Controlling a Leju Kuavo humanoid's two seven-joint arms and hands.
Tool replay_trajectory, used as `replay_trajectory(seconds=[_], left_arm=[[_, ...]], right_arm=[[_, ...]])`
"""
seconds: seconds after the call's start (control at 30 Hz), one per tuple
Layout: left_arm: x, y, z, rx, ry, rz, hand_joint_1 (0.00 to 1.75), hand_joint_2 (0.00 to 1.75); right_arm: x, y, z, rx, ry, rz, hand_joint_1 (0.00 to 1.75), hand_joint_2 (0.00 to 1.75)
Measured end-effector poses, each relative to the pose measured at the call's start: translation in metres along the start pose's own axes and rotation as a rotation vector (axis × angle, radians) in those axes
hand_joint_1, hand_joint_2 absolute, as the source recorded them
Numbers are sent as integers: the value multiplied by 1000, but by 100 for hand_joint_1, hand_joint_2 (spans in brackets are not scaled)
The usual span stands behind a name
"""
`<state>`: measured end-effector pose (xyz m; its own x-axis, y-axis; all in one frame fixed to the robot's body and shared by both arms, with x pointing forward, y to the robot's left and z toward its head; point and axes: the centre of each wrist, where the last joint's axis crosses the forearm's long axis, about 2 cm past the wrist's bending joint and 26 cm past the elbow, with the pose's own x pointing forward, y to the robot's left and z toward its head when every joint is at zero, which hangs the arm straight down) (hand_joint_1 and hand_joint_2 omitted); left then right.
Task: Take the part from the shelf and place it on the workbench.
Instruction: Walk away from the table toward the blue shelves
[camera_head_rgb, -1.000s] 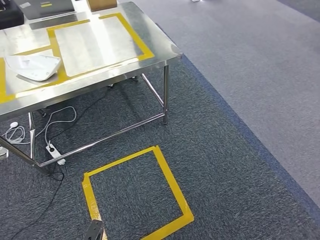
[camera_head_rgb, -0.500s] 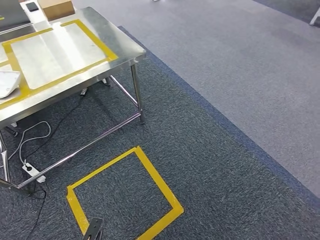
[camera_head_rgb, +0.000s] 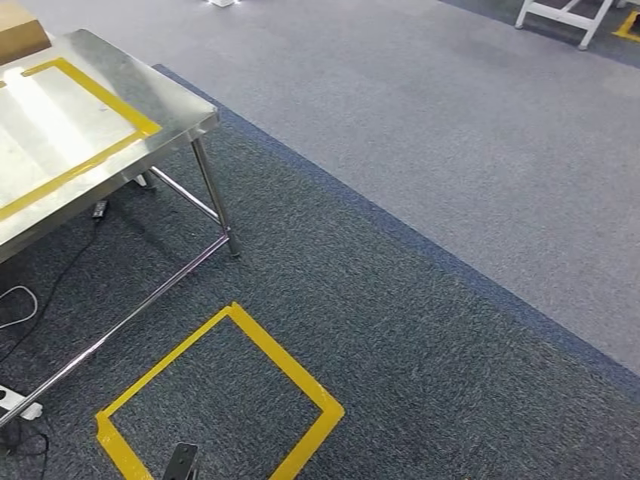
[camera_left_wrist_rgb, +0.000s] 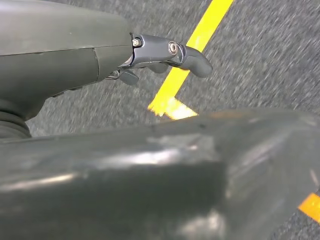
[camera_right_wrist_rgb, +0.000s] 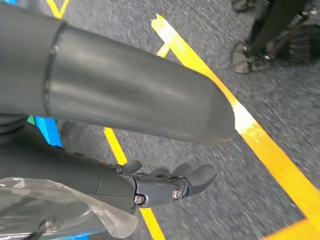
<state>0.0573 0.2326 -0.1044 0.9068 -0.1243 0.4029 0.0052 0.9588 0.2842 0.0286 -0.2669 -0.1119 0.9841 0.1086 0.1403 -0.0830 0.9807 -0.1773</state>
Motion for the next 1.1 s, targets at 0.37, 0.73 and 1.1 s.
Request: replay_trajectory(seconds=[0.37, 0.73, 1.1], left_arm=[[-4, -1, 2, 14, -2, 3, 0, 0], [-8, 1, 2, 49, -11, 0, 0, 0], [-6, 2, 1, 58, -20, -3, 0, 0]], right_arm=[[3, 1, 0, 3, -10, 9, 0, 0], [4, 1, 0, 7, -12, 8, 0, 0], [3, 3, 1, 14, -7, 16, 0, 0]])
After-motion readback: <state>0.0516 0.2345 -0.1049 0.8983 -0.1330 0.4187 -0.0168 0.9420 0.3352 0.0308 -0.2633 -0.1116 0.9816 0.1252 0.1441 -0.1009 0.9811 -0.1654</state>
